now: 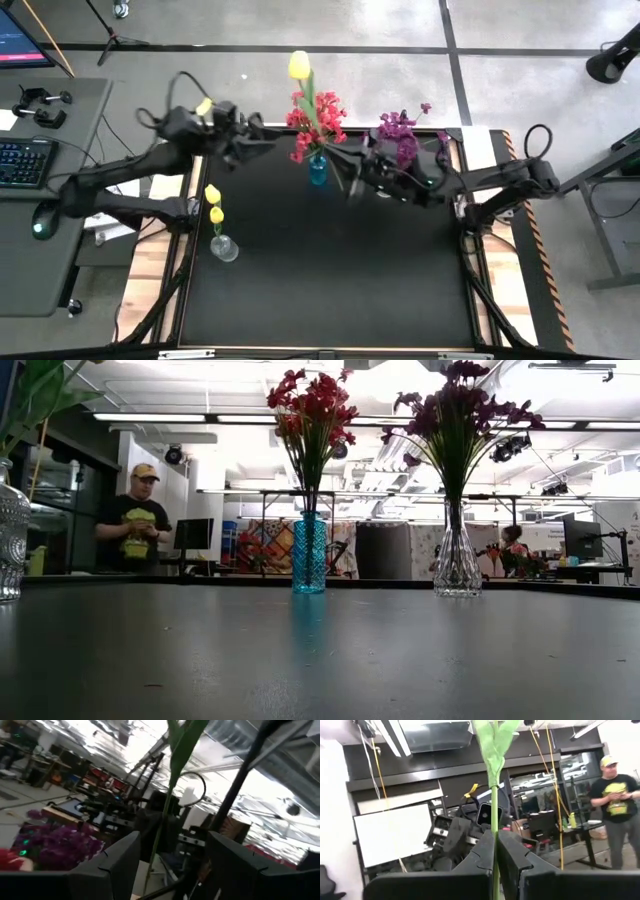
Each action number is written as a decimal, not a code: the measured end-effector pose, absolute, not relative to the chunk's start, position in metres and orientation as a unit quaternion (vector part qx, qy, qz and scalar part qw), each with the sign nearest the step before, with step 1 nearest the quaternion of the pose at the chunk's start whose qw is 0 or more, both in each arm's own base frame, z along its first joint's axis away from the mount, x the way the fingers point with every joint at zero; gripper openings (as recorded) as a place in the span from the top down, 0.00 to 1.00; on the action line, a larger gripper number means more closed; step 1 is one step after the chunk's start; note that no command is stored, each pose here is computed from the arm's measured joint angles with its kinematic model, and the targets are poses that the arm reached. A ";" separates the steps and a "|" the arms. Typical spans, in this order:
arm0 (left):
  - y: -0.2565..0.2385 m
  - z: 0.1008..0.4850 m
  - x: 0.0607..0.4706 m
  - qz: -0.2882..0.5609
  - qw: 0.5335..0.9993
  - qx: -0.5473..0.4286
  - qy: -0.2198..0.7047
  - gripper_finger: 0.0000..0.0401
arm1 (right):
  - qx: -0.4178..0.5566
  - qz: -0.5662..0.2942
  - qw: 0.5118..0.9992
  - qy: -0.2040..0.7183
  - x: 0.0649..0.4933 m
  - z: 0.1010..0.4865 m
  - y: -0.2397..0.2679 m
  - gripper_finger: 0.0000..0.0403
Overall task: Sort flowers into vase by color
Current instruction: Put the yellow flower into the bottom transparent vase
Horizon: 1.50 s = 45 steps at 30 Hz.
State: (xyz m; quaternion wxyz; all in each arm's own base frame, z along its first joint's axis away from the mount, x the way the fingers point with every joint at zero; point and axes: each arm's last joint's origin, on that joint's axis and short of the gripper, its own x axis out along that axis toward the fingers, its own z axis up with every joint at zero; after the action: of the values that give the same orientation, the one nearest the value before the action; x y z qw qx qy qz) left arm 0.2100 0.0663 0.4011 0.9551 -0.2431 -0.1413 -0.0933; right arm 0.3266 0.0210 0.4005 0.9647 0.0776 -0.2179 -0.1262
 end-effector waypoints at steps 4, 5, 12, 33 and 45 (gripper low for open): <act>0.067 0.388 0.237 -0.088 0.956 -0.243 -0.138 0.46 | 0.089 -0.111 0.966 -0.216 0.347 0.399 0.017 1.00; 0.069 0.385 0.241 -0.086 0.956 -0.246 -0.137 0.46 | 0.087 -0.111 0.967 -0.214 0.352 0.398 0.017 1.00; 0.072 0.383 0.251 -0.100 0.947 -0.257 -0.163 0.46 | 0.078 -0.118 0.967 -0.211 0.372 0.399 0.021 1.00; 0.060 0.394 0.245 -0.085 0.954 -0.197 -0.210 0.46 | 0.139 -0.117 0.967 -0.176 0.386 0.379 0.026 1.00; 0.056 0.400 0.238 -0.089 0.952 -0.190 -0.223 0.50 | 0.133 -0.123 0.967 -0.177 0.388 0.376 0.034 1.00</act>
State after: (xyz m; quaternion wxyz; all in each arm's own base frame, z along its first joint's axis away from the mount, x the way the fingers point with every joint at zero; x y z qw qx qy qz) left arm 0.2377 0.0561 0.4001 0.9518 -0.1904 -0.2234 -0.0890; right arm 0.3879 0.0337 0.3764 0.9675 0.1325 -0.1769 -0.1232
